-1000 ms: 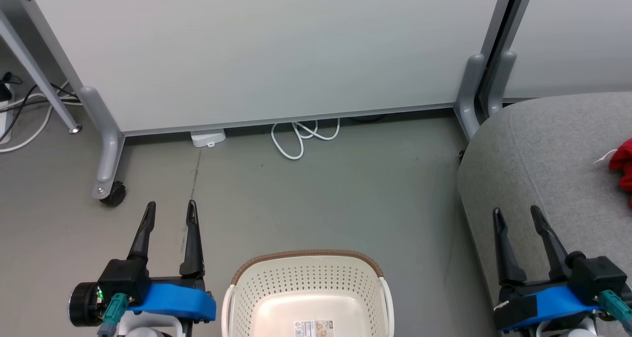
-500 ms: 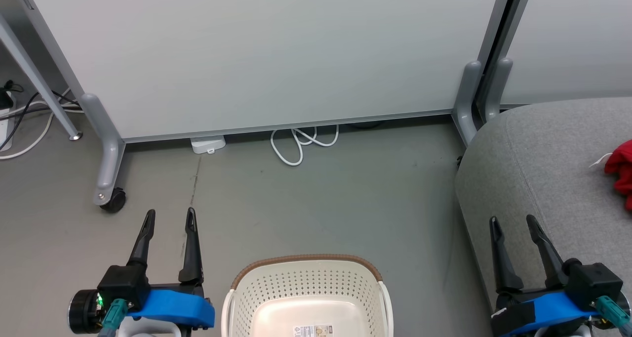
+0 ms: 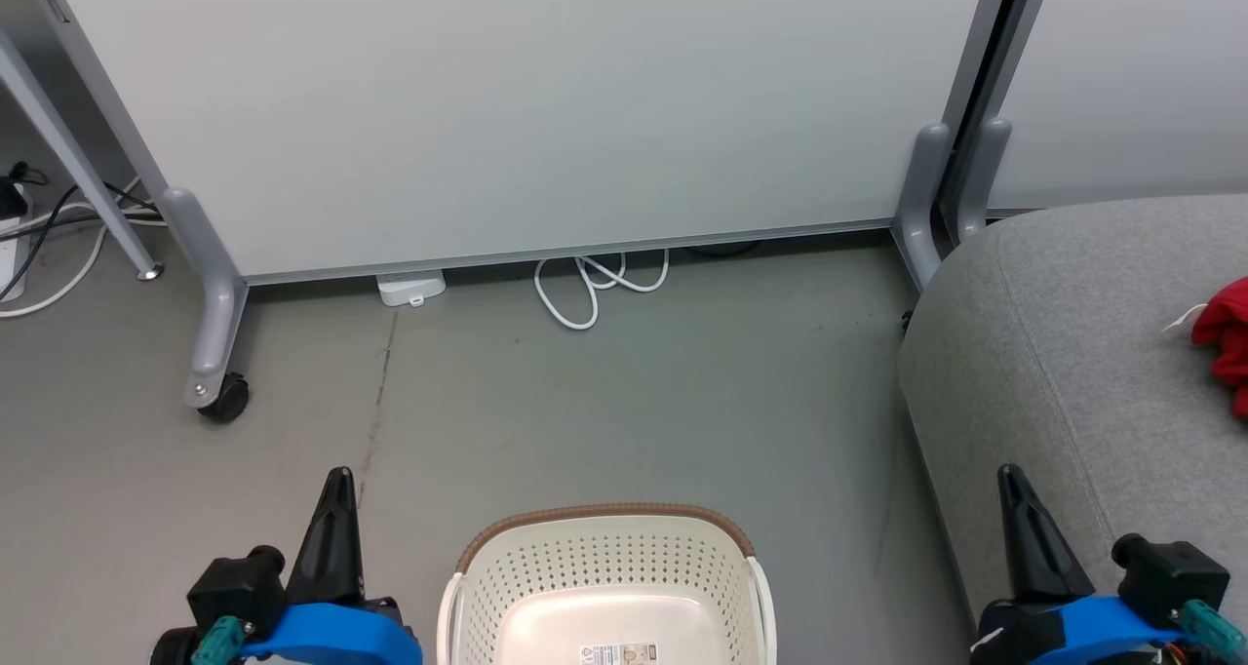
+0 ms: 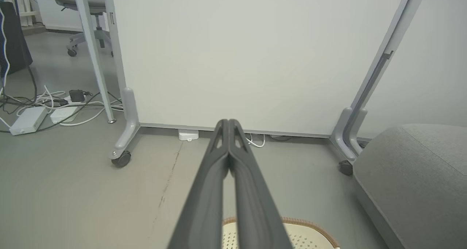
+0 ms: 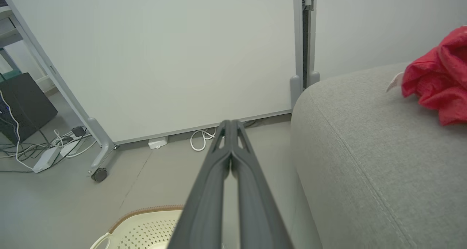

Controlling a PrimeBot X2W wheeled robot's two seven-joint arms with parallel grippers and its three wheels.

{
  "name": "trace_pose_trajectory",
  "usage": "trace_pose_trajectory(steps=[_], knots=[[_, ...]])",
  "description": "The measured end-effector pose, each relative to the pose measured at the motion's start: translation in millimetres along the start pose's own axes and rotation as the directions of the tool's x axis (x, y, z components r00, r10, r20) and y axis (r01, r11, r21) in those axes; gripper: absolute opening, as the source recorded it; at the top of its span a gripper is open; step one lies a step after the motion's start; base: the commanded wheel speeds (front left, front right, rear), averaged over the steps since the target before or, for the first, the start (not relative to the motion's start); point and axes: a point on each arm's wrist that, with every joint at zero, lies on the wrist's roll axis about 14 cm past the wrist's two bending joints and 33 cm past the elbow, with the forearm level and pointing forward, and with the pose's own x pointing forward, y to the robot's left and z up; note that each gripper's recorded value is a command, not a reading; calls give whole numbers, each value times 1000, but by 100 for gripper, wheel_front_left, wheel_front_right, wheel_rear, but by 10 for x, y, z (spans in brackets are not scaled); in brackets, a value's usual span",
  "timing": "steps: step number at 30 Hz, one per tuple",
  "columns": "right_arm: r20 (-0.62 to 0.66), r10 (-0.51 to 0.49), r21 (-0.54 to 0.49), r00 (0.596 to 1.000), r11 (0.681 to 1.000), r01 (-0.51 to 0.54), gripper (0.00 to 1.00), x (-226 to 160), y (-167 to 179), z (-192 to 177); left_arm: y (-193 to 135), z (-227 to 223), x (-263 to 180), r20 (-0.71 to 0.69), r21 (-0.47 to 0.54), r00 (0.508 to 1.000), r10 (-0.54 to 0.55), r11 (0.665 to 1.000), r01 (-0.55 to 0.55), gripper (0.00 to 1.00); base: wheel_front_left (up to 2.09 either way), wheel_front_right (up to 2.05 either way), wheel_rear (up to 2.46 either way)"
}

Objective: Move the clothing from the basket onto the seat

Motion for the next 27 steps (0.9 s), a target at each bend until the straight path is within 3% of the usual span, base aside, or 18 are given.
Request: trace_pose_trajectory(steps=[12,27], knots=[[-20,-52,215,998,975,55,0,-4,-92,-12,98,4,18,-20,-221,999,51,974,-54,0,0,0,0],[-40,-86,438,995,894,95,0,7,-160,-6,161,58,72,-29,-448,997,77,890,-81,0,0,0,0]])
